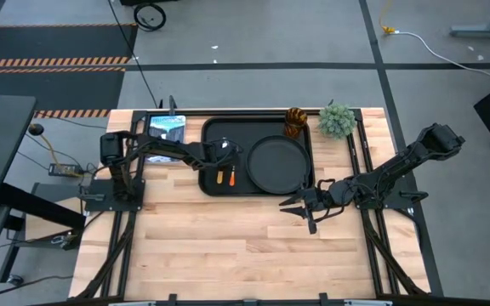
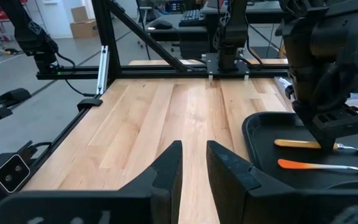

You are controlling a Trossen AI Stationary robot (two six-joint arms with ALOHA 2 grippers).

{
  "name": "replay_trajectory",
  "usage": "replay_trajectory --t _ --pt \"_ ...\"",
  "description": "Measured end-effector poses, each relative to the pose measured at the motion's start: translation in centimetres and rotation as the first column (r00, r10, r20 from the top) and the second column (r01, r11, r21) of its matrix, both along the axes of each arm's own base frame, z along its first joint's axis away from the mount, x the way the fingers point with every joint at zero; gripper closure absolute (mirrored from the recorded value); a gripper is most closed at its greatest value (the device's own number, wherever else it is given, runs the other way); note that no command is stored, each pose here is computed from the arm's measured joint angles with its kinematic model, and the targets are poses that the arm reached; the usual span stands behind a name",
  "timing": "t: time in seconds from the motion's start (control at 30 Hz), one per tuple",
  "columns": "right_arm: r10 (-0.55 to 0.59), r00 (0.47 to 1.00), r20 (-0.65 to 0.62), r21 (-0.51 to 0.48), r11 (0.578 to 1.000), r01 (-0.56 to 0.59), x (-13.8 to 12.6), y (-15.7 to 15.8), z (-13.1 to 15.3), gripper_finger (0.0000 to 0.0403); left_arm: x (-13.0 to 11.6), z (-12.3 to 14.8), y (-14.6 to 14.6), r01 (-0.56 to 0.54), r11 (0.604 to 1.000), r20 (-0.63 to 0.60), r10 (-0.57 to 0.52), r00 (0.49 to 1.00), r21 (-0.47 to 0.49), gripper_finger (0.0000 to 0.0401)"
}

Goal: Pick and place plate/cup/fork/spoon on tray
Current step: Put the yellow spoon on the black tray to the left of the orange fork, then return to Home Position

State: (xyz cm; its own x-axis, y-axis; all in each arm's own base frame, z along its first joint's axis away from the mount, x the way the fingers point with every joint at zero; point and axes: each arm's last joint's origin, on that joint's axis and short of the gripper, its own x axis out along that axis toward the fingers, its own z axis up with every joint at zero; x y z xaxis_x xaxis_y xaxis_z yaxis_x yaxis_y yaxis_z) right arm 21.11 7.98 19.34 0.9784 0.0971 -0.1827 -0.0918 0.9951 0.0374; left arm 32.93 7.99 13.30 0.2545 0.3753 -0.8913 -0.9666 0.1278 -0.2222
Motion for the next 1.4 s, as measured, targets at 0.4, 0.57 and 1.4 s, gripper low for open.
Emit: replay_trajectory --t 0.4,0.57,1.4 --pt "-0.001 0.999 -0.038 -0.032 0.999 0.000 -0.1 -0.1 -0.3 0.0323 0.2 2.8 -0.6 0.151 0.986 0.019 -0.153 0.988 0.066 0.0249" --pt "0.015 1.000 0.003 -0.038 0.999 -0.015 -0.6 -0.2 0.5 0.0323 -0.2 5.7 -2.3 0.284 0.951 0.048 -0.291 0.955 0.119 0.0254" --pt "-0.061 0.956 0.288 0.066 0.997 0.043 -6.9 -7.5 -2.0 0.0385 1.8 12.5 -6.4 0.669 0.374 -0.063 -0.844 0.533 0.642 0.0259"
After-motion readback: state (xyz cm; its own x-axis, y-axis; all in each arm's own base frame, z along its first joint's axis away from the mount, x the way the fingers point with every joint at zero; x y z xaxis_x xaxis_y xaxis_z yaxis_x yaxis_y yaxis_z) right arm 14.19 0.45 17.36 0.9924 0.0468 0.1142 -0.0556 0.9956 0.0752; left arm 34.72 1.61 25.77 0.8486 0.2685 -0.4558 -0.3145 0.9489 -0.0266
